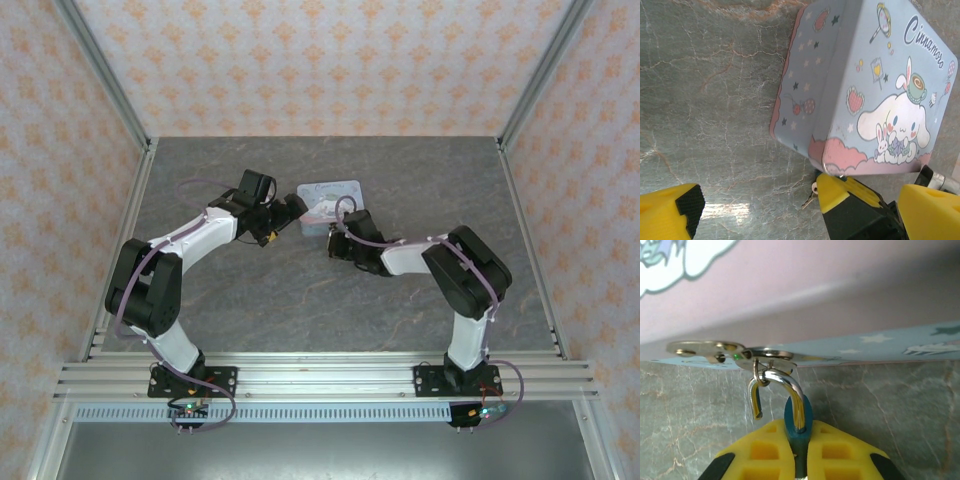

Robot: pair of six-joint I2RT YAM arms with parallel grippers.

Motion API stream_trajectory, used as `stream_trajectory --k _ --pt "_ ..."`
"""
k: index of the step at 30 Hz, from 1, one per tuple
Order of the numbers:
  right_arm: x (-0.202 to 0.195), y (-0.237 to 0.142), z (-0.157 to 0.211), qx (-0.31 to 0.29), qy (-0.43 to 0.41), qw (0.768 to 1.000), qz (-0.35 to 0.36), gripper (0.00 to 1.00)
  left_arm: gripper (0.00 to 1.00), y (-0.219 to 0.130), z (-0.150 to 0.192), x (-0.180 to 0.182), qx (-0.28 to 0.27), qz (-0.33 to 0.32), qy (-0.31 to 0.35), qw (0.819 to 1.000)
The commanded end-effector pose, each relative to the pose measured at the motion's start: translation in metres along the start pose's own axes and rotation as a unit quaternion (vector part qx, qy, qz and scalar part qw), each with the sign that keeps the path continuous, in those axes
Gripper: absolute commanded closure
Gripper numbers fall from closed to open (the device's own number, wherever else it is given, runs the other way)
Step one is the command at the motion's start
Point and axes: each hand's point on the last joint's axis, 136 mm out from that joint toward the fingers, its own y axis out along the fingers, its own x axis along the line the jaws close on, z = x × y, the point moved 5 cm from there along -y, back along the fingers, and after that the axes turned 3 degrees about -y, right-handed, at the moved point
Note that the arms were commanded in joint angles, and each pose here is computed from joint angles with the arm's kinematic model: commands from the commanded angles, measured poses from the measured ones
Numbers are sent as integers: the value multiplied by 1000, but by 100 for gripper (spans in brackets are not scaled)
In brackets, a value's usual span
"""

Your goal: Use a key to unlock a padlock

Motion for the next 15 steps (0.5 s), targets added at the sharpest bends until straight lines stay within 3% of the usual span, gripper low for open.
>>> stream_trajectory --k 1,15 --pt "-11 -10 14 20 -7 1000 18 100 0 -3 -2 -1 -2 8 -3 1000" --pt "-27 -37 47 63 -21 998 5 100 0 -22 10 -4 -5 25 -3 1000"
